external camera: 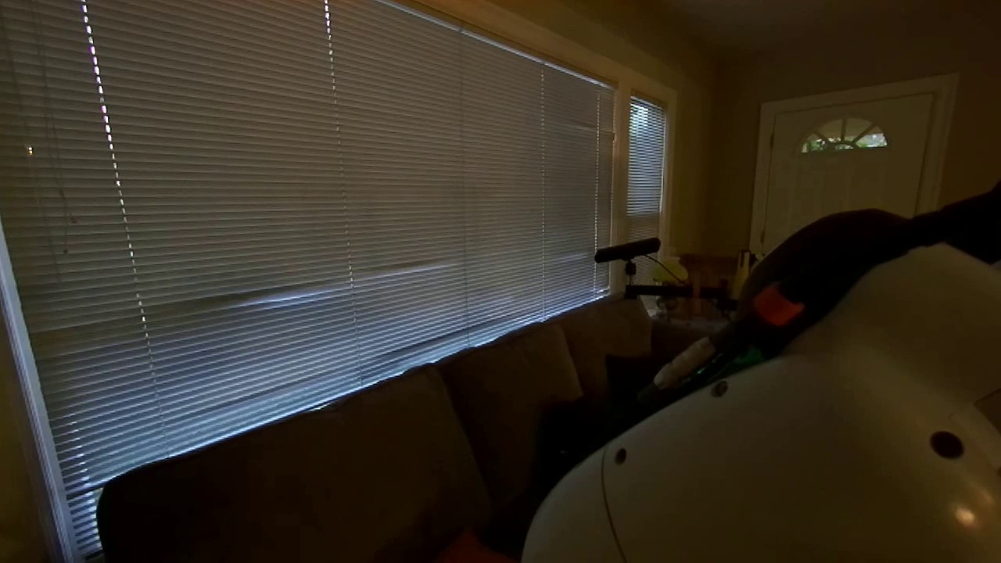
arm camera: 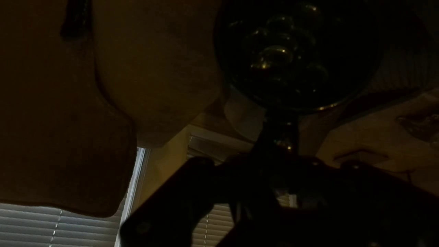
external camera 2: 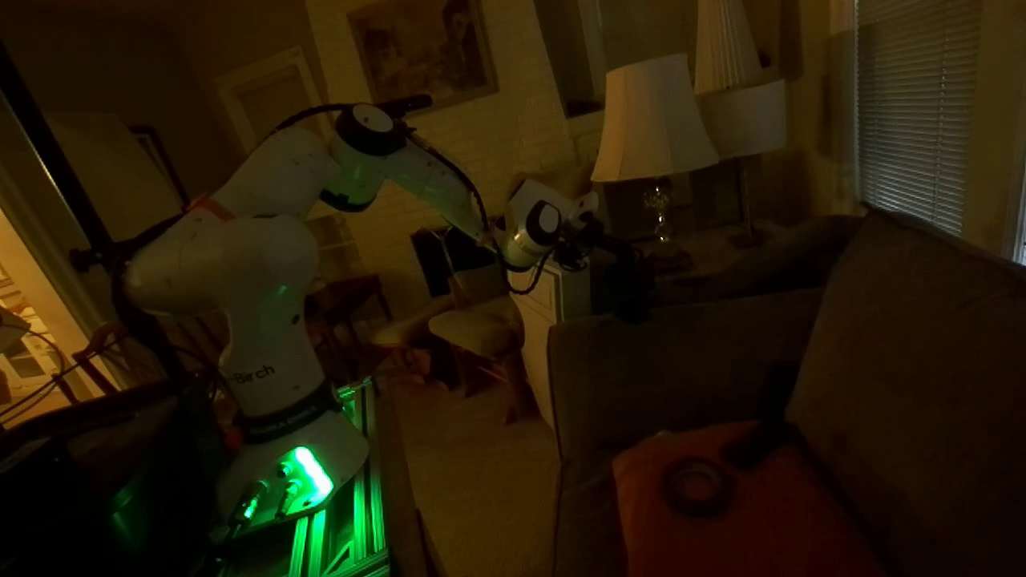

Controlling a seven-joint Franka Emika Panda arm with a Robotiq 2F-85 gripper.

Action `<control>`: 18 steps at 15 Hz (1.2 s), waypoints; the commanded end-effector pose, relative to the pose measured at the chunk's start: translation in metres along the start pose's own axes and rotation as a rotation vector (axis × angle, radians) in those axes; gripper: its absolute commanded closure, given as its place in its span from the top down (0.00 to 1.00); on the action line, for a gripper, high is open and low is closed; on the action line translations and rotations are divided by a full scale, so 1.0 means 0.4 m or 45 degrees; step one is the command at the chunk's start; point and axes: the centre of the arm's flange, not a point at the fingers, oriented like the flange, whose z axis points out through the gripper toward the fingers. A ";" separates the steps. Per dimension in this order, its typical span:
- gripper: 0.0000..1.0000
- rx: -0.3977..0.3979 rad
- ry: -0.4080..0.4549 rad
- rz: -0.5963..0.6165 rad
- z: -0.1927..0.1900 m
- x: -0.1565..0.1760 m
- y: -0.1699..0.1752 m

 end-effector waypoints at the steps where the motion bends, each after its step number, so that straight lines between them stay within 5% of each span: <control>1: 0.02 0.000 0.000 0.000 0.000 0.000 0.000; 12: 0.02 -0.149 0.131 -0.152 0.003 0.068 0.076; 18: 0.02 -0.192 0.163 -0.177 0.018 0.038 0.065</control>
